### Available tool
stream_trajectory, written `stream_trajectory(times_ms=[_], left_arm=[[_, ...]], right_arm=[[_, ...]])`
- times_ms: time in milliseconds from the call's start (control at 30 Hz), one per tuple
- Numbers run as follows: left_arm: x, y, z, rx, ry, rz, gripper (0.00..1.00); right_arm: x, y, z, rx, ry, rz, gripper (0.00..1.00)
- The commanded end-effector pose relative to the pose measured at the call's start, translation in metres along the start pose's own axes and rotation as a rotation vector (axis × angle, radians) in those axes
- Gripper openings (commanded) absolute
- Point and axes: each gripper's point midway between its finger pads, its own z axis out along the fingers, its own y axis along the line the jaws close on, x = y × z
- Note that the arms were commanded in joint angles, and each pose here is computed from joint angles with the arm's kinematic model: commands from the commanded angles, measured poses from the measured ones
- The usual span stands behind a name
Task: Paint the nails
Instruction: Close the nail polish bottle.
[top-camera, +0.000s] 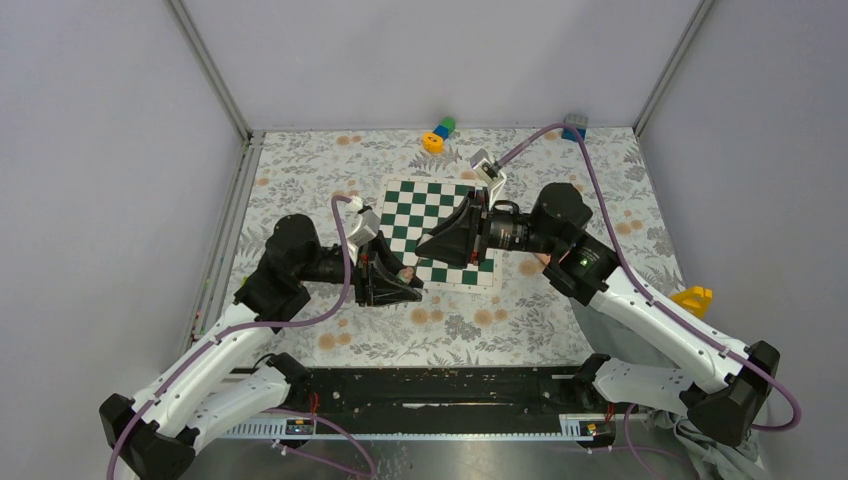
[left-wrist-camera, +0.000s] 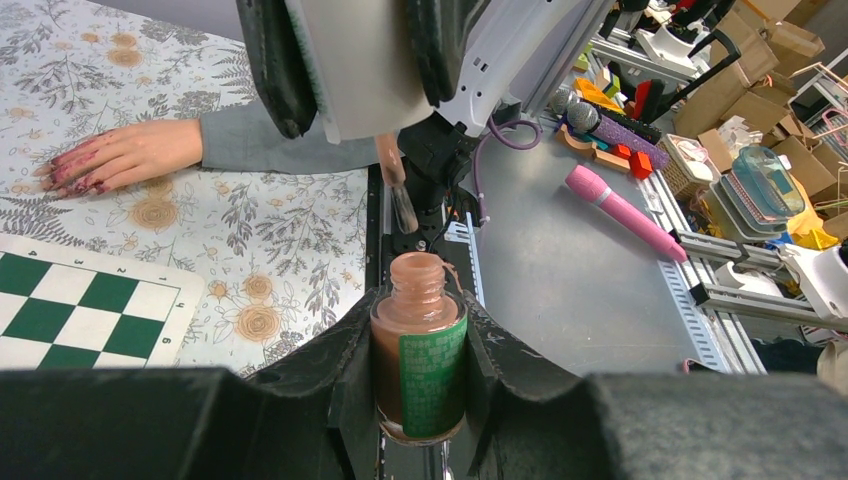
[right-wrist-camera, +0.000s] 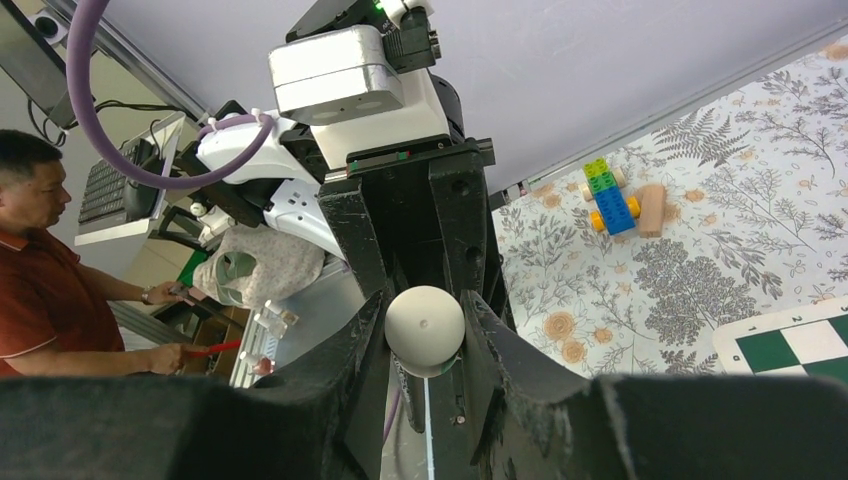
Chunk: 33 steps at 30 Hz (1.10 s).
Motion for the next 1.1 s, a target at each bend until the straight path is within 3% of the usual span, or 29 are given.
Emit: stream_trajectory(times_ms=[0,1067], left_arm=[[-0.0187,-0.0066,0.0011,0.020,-0.038,0.078,0.00],[-0.0187,-0.0101,0.0013,0.032,-0.037,0.086,0.00]], right_arm=[[-0.0128,0.0233,0.0023,-0.074,-0.031,-0.041,0.00],[-0.0071,0.0181,0.0109,-0.059,-0.022,-0.033,0.00]])
